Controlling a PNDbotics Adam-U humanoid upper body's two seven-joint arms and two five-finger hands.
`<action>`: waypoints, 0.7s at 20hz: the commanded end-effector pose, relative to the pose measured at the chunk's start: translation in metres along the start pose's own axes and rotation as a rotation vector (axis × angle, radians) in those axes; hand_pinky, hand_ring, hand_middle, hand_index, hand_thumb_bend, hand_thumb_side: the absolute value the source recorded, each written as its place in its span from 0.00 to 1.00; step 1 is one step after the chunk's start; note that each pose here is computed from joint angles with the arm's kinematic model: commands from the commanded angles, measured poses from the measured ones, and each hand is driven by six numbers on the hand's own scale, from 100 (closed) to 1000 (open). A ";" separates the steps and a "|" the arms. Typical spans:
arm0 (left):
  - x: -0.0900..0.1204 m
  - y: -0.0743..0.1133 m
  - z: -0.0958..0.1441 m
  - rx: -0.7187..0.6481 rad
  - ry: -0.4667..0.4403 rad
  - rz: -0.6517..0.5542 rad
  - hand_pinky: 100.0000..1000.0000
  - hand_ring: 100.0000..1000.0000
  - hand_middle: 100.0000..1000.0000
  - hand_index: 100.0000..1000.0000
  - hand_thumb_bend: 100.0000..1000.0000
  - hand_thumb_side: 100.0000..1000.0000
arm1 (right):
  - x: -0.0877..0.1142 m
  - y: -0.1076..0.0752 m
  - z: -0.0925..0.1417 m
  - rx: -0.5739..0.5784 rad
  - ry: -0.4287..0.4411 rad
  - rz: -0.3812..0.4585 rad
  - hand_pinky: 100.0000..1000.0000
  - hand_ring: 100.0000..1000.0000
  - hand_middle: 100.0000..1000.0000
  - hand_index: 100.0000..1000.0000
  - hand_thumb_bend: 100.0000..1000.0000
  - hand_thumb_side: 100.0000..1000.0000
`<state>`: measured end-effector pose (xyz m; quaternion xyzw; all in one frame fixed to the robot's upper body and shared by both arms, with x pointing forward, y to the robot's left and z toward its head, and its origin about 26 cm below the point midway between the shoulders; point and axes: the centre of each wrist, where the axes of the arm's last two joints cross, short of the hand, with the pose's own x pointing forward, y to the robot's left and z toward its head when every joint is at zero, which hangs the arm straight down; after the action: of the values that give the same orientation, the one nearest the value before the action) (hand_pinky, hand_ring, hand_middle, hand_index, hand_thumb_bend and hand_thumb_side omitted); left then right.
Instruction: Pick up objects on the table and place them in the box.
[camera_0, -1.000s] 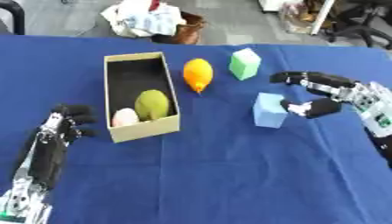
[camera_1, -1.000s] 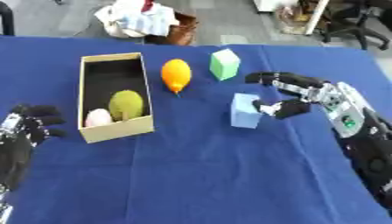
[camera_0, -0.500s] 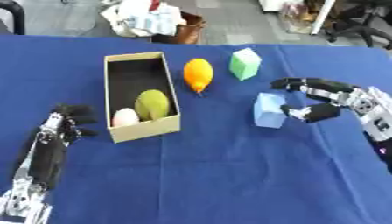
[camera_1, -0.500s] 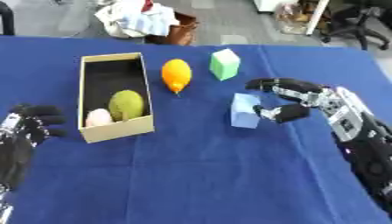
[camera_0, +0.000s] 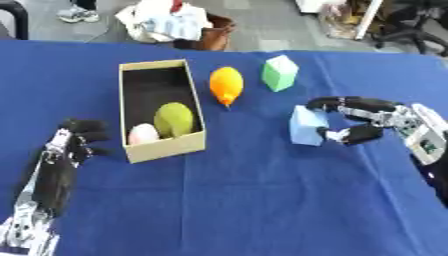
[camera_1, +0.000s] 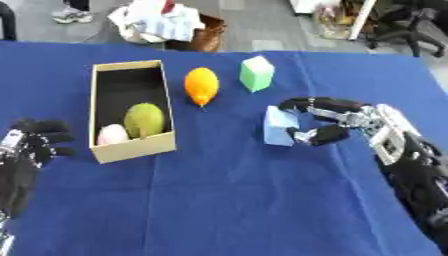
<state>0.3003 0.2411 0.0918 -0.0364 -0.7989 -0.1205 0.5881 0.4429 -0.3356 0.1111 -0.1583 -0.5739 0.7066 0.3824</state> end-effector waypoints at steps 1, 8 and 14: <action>0.007 0.005 -0.001 -0.002 -0.023 -0.019 0.60 0.69 0.64 0.72 0.00 0.93 | -0.001 -0.004 0.000 0.285 -0.193 0.187 0.88 0.96 1.00 1.00 0.00 0.78; 0.007 0.005 -0.001 -0.001 -0.022 -0.018 0.60 0.69 0.64 0.72 0.00 0.93 | -0.005 0.000 -0.002 0.264 -0.162 0.193 0.88 0.96 1.00 1.00 0.00 0.75; 0.007 0.004 -0.001 -0.002 -0.023 -0.018 0.60 0.69 0.64 0.72 0.00 0.93 | -0.005 0.002 -0.007 0.193 -0.147 0.207 0.89 0.97 1.00 1.00 0.00 0.70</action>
<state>0.3003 0.2411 0.0918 -0.0364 -0.7989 -0.1206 0.5881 0.4492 -0.3326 0.1067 -0.1820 -0.5700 0.7249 0.3414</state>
